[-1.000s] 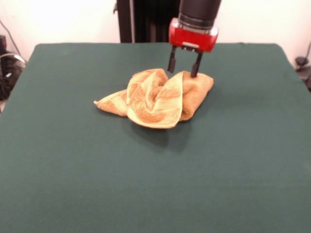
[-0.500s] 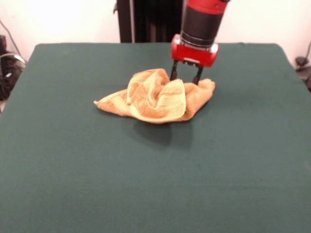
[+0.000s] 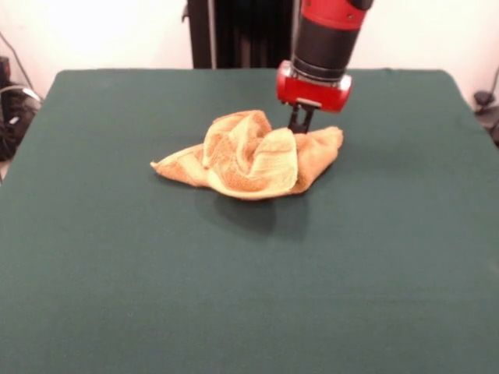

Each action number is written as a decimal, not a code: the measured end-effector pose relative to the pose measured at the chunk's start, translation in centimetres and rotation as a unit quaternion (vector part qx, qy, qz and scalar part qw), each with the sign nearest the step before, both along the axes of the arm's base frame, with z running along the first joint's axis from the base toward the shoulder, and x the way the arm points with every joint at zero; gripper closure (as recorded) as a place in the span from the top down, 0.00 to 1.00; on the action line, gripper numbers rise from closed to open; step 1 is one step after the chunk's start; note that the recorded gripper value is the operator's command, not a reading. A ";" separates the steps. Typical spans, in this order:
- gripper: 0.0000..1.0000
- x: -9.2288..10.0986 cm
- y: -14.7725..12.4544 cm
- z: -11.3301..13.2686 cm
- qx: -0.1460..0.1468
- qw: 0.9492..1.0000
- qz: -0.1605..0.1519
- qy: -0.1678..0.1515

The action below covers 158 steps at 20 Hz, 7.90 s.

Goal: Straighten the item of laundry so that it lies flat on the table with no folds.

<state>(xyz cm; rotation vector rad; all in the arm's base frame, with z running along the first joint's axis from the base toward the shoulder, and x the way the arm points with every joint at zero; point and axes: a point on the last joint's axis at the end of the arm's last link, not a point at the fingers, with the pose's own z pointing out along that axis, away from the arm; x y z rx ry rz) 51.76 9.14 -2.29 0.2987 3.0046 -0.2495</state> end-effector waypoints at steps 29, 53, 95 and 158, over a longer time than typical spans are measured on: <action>0.00 7.2 3.8 8.0 0.010 0.996 0.032 -0.077; 1.00 10.5 4.4 8.1 0.016 0.996 0.027 -0.083; 1.00 4.6 -0.5 5.5 -0.009 0.999 -0.012 -0.042; 0.00 2.7 4.3 -0.4 -0.016 0.999 0.015 -0.023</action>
